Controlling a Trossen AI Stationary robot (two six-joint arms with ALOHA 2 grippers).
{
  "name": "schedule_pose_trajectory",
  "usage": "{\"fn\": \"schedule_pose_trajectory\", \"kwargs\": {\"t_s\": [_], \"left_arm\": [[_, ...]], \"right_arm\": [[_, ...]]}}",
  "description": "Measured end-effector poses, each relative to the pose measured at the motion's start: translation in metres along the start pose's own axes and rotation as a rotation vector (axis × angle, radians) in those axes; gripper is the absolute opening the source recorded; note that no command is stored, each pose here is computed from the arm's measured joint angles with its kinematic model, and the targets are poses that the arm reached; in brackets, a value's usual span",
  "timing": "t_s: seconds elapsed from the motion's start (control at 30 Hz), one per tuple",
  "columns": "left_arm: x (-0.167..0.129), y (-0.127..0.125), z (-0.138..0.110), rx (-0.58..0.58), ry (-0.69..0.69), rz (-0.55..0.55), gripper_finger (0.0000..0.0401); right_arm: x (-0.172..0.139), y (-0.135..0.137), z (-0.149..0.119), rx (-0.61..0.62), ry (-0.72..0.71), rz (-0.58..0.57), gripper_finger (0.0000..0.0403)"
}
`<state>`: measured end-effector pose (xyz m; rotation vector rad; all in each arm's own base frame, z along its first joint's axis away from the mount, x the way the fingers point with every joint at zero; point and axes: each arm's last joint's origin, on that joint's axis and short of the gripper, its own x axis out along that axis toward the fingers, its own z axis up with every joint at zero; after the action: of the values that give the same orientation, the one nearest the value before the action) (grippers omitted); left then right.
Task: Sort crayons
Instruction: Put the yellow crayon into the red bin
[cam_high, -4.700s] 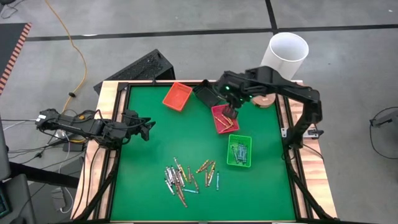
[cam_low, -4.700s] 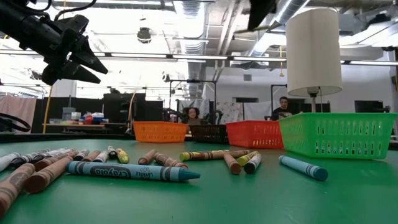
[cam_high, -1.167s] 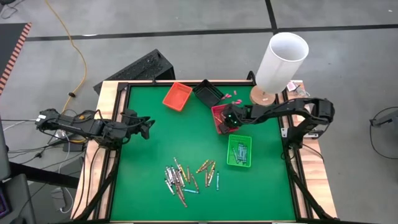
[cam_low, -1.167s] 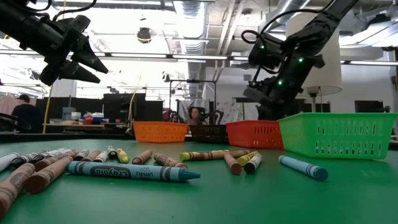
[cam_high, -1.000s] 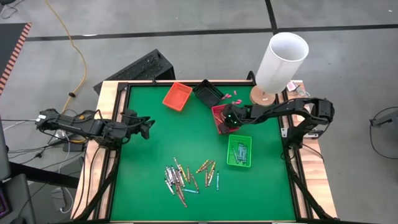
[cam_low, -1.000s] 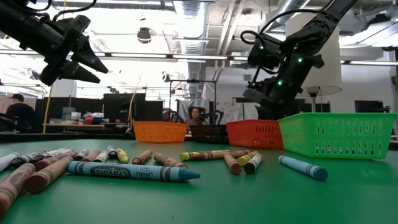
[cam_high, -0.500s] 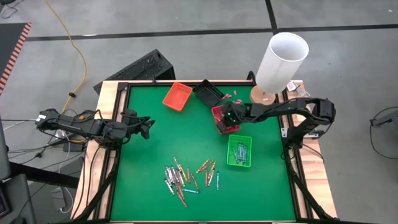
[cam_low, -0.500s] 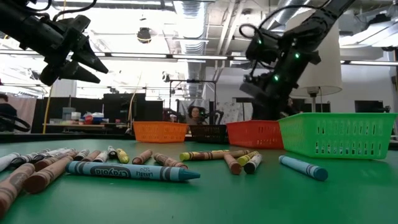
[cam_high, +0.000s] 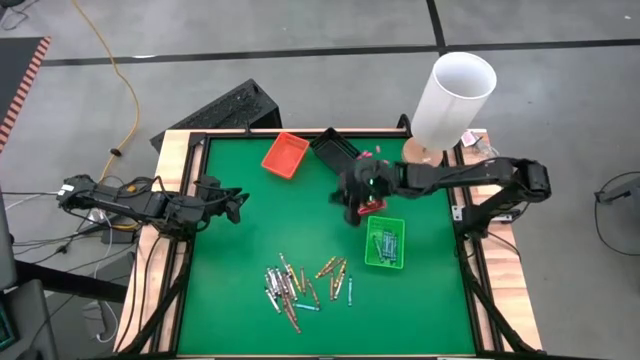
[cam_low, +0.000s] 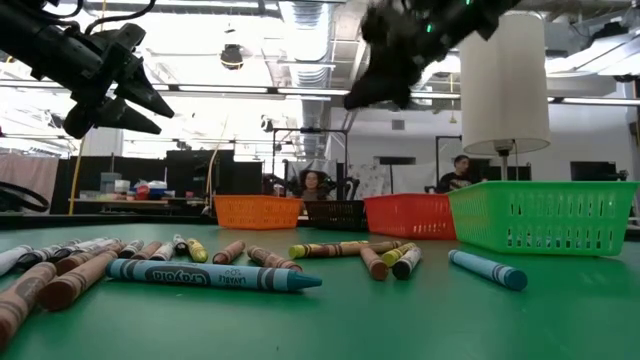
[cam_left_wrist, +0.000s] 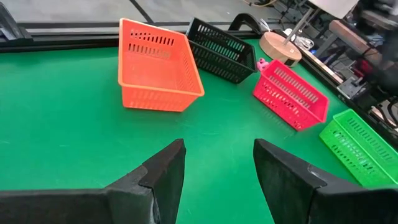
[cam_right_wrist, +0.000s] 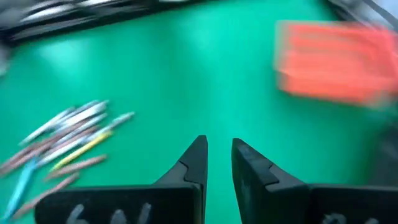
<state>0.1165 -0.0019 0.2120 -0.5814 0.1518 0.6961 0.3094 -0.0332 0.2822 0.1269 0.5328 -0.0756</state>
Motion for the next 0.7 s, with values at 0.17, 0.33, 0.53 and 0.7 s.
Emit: {"fn": "schedule_pose_trajectory", "kwargs": {"t_s": [0.17,0.33,0.53,0.7], "left_arm": [[0.0,0.0,0.0,0.007,-0.002,0.002,0.018],[0.001,0.0,-0.001,0.011,0.001,0.006,0.018],[0.003,-0.001,-0.002,0.022,0.009,0.014,0.018],[0.006,-0.003,-0.005,0.03,0.026,0.025,0.018]], "right_arm": [[0.012,0.047,-0.009,-0.315,0.006,0.149,0.0069],[0.033,0.077,-0.026,-0.459,0.028,0.227,0.0069],[0.061,0.088,-0.043,-0.536,0.054,0.256,0.0069],[0.083,0.087,-0.064,-0.547,0.149,0.271,0.0069]]}}
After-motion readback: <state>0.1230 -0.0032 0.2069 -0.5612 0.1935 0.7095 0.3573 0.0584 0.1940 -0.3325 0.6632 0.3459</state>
